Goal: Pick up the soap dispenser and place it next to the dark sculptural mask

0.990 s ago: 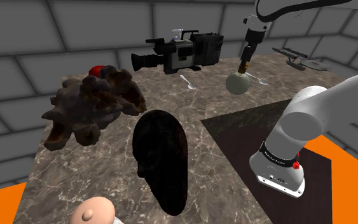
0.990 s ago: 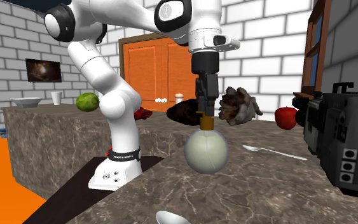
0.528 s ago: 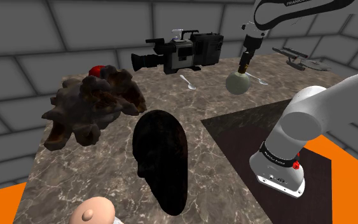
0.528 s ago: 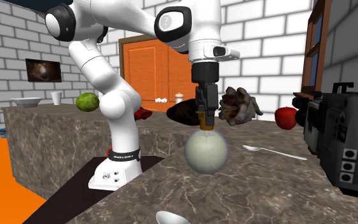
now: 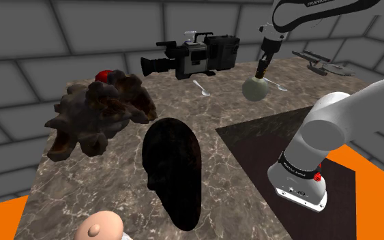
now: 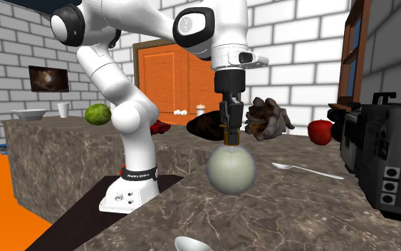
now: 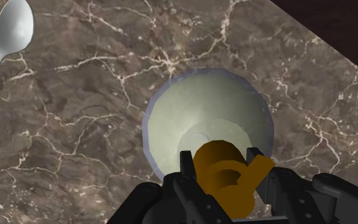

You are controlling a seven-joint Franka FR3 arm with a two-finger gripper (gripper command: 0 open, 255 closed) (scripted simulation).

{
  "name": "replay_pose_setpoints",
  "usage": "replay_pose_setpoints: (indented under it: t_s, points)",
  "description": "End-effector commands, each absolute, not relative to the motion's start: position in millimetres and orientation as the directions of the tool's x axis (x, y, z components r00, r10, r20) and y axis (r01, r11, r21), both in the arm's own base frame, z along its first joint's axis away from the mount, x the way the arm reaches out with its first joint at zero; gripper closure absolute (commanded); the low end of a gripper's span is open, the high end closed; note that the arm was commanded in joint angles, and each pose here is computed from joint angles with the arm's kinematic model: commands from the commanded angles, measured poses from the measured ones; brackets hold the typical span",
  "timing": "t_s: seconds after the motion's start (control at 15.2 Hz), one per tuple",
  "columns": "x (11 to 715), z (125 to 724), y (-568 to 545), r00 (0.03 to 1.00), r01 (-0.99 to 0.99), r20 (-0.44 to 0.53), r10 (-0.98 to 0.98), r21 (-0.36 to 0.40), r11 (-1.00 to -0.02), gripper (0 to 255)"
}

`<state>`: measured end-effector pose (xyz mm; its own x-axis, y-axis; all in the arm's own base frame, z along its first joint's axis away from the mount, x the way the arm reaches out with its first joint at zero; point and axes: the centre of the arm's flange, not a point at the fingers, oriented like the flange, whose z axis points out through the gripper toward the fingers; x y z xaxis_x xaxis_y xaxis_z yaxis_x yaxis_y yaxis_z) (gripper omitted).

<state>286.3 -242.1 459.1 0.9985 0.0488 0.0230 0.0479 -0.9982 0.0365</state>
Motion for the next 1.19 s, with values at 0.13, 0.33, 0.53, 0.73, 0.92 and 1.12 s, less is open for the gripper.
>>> replay_pose_setpoints:
  t_s: [0.13,0.33,0.53,0.73,0.92,1.12]
  points:
    - [286,459,-242,0.999,0.048,0.023,0.049,0.036,-0.998,255]
    - [286,459,-242,0.999,0.048,0.023,0.049,0.036,-0.998,255]
    - [286,469,-242,0.999,0.048,0.023,0.049,0.036,-0.998,255]
    - [286,485,-242,0.999,0.048,0.023,0.049,0.036,-0.998,255]
    - [286,501,-242,0.999,0.048,0.023,0.049,0.036,-0.998,255]
    - [286,517,-242,0.999,0.048,0.023,0.049,0.036,-0.998,255]
